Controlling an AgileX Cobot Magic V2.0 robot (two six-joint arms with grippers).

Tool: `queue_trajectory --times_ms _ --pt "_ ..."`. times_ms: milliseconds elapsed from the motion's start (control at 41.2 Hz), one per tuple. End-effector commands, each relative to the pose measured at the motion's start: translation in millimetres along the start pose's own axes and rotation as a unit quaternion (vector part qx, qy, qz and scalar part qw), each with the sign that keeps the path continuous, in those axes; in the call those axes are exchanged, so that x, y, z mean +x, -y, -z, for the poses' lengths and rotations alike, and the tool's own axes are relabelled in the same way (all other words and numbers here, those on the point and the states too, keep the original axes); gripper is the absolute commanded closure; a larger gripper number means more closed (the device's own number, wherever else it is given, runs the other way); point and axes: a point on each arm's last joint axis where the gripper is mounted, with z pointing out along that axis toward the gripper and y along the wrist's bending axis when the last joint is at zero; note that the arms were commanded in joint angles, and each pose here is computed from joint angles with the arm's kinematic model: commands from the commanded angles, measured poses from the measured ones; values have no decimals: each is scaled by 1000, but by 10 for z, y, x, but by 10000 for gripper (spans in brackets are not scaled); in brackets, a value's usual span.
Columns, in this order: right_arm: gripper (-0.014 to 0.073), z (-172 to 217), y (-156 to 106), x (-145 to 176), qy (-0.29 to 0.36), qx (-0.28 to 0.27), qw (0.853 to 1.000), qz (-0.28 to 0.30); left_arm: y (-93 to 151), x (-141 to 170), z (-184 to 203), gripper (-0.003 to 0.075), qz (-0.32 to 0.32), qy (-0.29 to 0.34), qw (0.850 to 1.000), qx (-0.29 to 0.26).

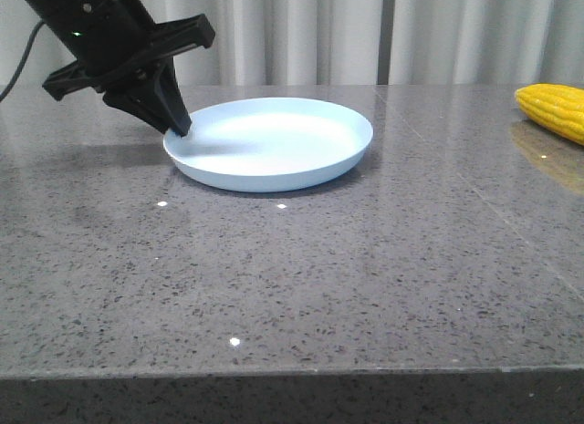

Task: Place corn on plate with both arms
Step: 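Push the plate with the left gripper toward the table center, then lift the left gripper away from the plate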

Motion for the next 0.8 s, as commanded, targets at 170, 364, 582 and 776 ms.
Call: queue_trajectory --times_ms 170,364,582,776 --pt "1 53 4 -140 44 3 999 8 152 -110 251 477 -2 45 999 17" --pt "1 53 4 -140 44 3 999 8 203 -89 490 346 -38 50 998 -1" --pt "1 53 4 -140 44 3 999 8 544 113 1209 347 -158 116 979 -46" --pt "1 53 4 -140 44 3 999 8 786 599 1673 347 -239 150 958 -51"
